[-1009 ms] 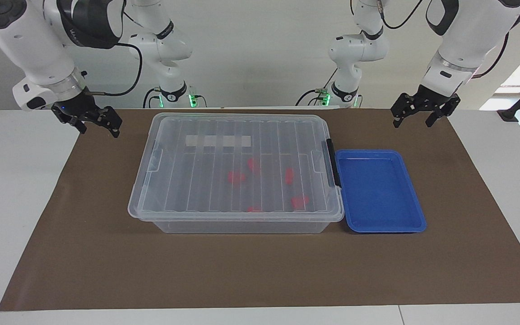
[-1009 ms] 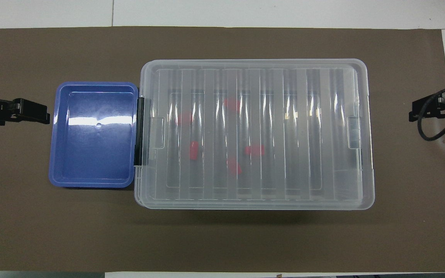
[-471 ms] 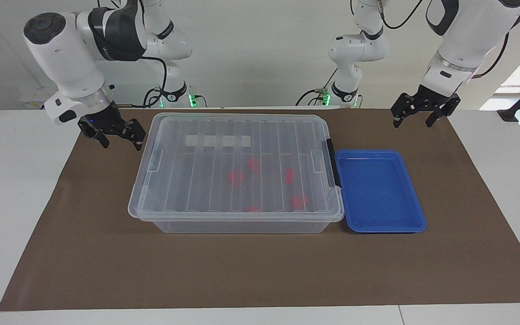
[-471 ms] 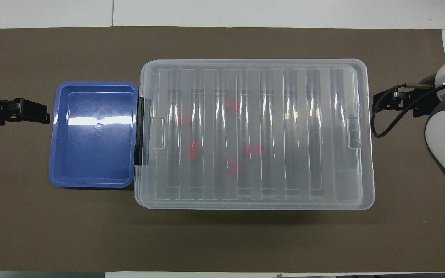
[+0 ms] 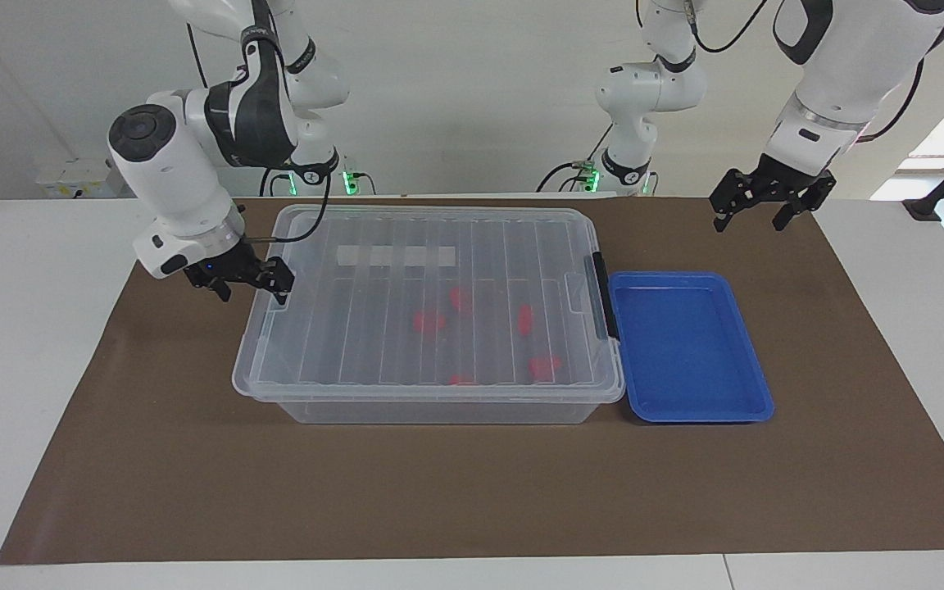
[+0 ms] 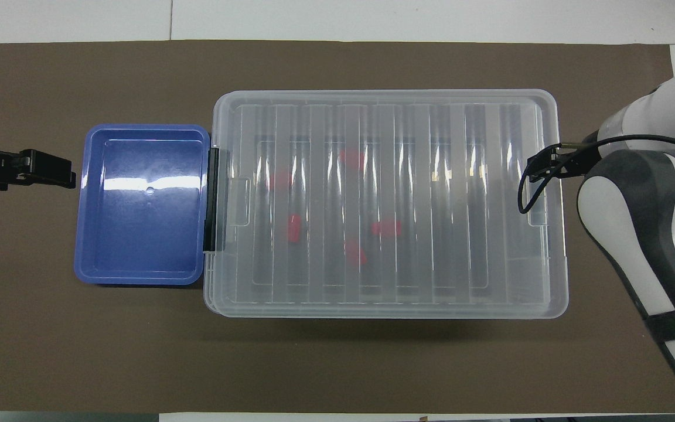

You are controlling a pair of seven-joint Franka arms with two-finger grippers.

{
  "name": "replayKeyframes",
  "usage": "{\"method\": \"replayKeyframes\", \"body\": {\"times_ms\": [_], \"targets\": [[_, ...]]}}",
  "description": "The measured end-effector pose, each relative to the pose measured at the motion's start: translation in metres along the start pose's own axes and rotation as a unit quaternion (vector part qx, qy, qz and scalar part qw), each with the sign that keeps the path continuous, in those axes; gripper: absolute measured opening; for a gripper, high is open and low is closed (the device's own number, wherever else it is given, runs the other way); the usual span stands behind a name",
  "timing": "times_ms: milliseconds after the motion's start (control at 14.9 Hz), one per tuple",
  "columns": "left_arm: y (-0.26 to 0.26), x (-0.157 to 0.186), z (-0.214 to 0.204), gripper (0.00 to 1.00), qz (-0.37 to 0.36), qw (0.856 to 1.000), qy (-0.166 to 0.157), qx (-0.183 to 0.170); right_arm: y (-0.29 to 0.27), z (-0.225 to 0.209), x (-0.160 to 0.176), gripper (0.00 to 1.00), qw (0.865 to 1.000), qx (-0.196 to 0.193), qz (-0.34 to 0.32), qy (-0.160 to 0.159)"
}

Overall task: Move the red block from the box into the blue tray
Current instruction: 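Grip the clear lid edge with the right gripper and slide it open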

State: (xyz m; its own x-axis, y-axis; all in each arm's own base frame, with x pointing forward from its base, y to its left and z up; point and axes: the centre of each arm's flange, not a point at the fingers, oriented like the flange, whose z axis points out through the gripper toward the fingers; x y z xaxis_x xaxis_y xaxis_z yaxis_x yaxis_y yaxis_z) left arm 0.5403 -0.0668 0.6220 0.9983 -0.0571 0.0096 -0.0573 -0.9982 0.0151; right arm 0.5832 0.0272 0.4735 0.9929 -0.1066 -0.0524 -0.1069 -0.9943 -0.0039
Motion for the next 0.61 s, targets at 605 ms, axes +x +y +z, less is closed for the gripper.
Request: {"method": "replayKeyframes", "body": {"times_ms": [605], "targets": [[0.000, 0.000, 0.000, 1.00, 0.000, 1.000, 0.000, 0.000, 0.012, 0.012, -0.006, 1.00, 1.000, -0.001, 0.006, -0.001]]}}
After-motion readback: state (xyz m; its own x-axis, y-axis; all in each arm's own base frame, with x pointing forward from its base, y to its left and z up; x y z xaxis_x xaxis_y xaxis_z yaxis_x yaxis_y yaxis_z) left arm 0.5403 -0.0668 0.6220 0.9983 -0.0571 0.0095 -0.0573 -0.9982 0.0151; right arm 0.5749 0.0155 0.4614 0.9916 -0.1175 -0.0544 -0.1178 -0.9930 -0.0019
